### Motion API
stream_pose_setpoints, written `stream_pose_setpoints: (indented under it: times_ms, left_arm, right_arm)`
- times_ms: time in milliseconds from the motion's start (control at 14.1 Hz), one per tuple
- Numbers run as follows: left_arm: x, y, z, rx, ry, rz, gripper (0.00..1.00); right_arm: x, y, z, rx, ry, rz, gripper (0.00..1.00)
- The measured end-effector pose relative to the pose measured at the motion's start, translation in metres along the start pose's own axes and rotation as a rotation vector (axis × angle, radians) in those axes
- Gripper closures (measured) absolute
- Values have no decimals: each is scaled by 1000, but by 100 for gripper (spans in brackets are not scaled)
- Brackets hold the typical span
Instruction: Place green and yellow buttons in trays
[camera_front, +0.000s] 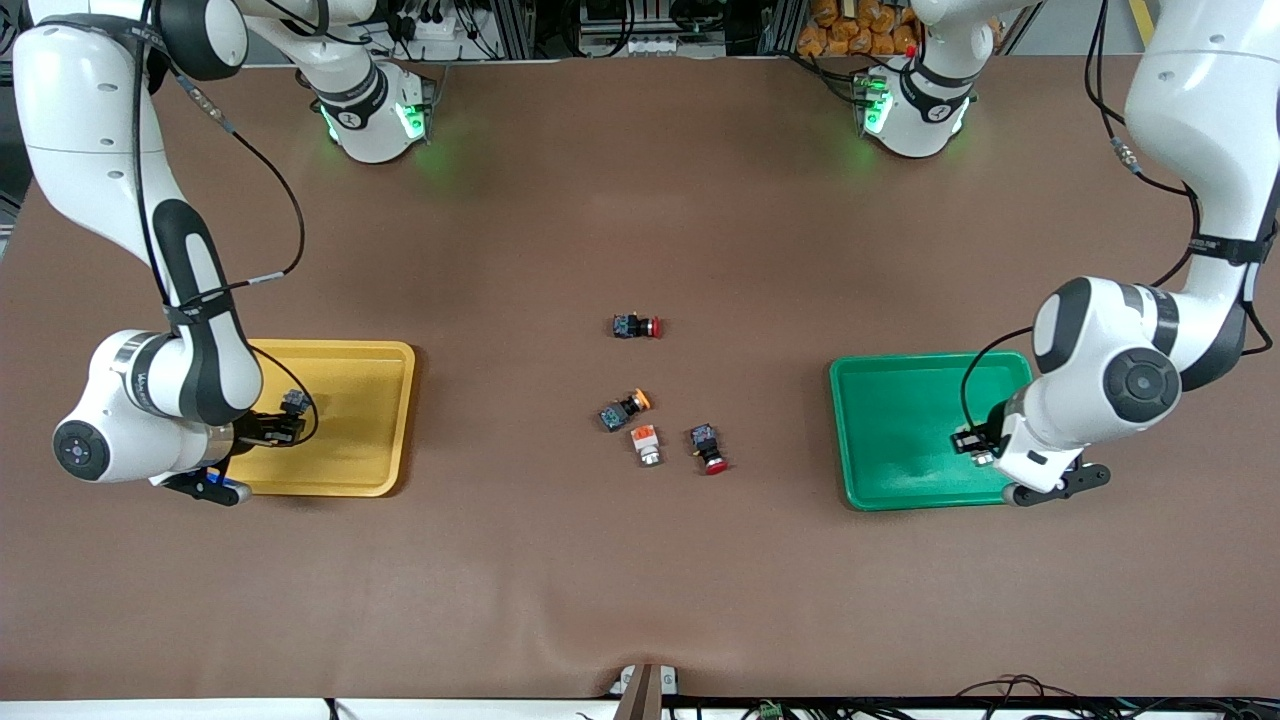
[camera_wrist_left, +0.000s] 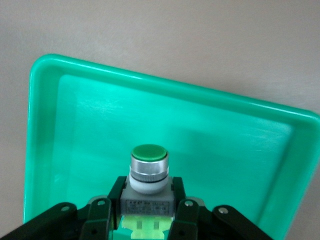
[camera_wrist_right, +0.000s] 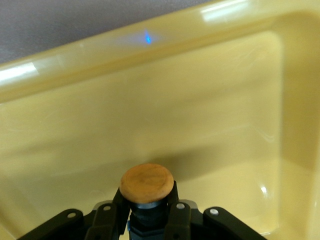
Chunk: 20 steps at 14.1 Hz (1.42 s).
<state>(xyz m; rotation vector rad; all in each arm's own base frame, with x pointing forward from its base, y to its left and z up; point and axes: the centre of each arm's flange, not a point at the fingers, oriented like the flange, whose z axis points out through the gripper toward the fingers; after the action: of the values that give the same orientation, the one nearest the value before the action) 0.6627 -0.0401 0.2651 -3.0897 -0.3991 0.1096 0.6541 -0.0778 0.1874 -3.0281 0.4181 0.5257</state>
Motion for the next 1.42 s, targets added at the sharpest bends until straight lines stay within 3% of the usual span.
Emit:
stream_pose_setpoints:
  times_ms: [213,355,567,709,780,1206,1418]
  left_arm:
    - [3,-12,30,-3,-42,-12,59]
    - [5,-17,34,-1,-42,-16,44]
    - [10,-15,24,-8,-22,-17,13]
    - [11,-7,12,-16,-2,-6,0]
    - [10,0,4,-20,10,4,0]
    - [-14,87,-36,-56,69,11,0]
    - [-37,151,-55,-82,99,-37,0]
  right_arm:
    - [2,0,5,-8,3,-4,62]
    - [5,-1,3,-6,29,-5,42]
    - [7,-1,0,-4,43,-6,15]
    - [10,-3,-10,-1,63,-6,11]
    - [11,-4,-15,1,68,-3,1]
    - [-4,-43,-39,-15,-47,146,0]
    - [-21,-102,-35,-52,-60,246,0]
